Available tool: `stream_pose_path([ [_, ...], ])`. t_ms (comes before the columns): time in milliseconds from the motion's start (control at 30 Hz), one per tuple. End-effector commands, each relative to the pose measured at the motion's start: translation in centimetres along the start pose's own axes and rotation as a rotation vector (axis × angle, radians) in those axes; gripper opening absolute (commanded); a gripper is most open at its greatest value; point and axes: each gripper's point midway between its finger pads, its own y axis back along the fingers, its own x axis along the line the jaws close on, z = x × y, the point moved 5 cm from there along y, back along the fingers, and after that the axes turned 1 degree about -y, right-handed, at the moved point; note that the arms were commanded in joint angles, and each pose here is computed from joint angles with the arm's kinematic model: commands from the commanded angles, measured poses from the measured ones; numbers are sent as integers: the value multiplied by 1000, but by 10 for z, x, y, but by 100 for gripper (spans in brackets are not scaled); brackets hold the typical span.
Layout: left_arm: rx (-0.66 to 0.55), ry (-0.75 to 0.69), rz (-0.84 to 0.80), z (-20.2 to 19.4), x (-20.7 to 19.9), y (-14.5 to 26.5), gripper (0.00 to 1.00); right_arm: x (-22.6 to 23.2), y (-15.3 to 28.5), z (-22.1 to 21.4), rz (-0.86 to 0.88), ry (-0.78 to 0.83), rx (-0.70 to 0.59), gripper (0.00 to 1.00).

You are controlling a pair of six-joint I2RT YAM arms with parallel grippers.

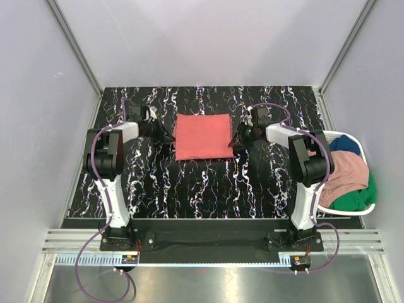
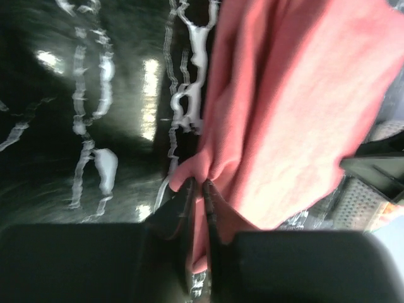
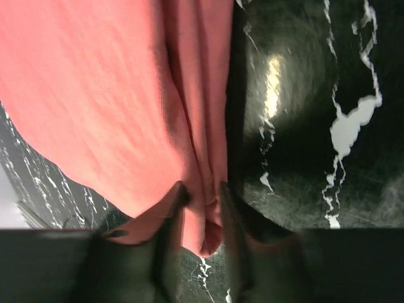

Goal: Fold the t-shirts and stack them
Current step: Fold the tshirt

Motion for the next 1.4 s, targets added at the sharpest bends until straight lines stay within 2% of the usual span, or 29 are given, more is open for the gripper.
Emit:
stream_pose_path([
  [0,-31,-25,-199,0,-33,7,0,11,9,2,73,3,-64,32],
  [33,-42,11,-220,-1,-40,14,0,14,11,4,93,-6,-92,25],
  [133,-55,85,-260,-12,-43,19,0,3,4,-15,105,-71,-73,22],
  [300,-100,111,-152,-25,-29,23,0,2,6,-20,138,-90,-110,20],
  [400,-58,136,-153,-35,-22,18,0,3,8,-21,144,-95,-119,21],
  [433,-40,150,-148,-39,-20,16,2,4,8,-21,148,-102,-120,22],
  [500,-19,161,-123,-44,-15,15,12,6,10,-21,157,-106,-118,28],
  [533,-19,153,-115,-43,-16,16,22,9,13,-19,163,-106,-121,31],
  [600,-34,137,-74,-37,-15,19,30,12,16,-18,158,-104,-128,38],
  [633,-2,136,-28,-40,-11,22,35,14,21,-15,147,-99,-129,39],
  [733,-29,95,33,-15,-19,37,37,15,32,-9,81,-83,-131,52],
  [767,-71,66,25,3,-28,46,37,14,34,-6,55,-77,-140,55],
  [833,-82,38,73,11,-30,55,38,20,43,3,34,-38,-157,59],
  [933,-111,-39,42,30,-52,66,39,29,50,22,17,3,-161,61],
  [1033,-82,-98,-134,35,-80,60,37,44,50,38,83,45,-147,51],
  [1067,-63,-109,-170,32,-87,55,36,49,49,44,100,56,-148,42],
  [1100,-54,-128,-219,33,-90,46,33,51,47,48,116,64,-141,40],
  [1233,-14,-96,-270,33,-82,12,29,57,25,71,189,81,-117,36],
  [1367,-35,-94,-280,47,-73,-10,27,46,9,89,220,54,-116,35],
])
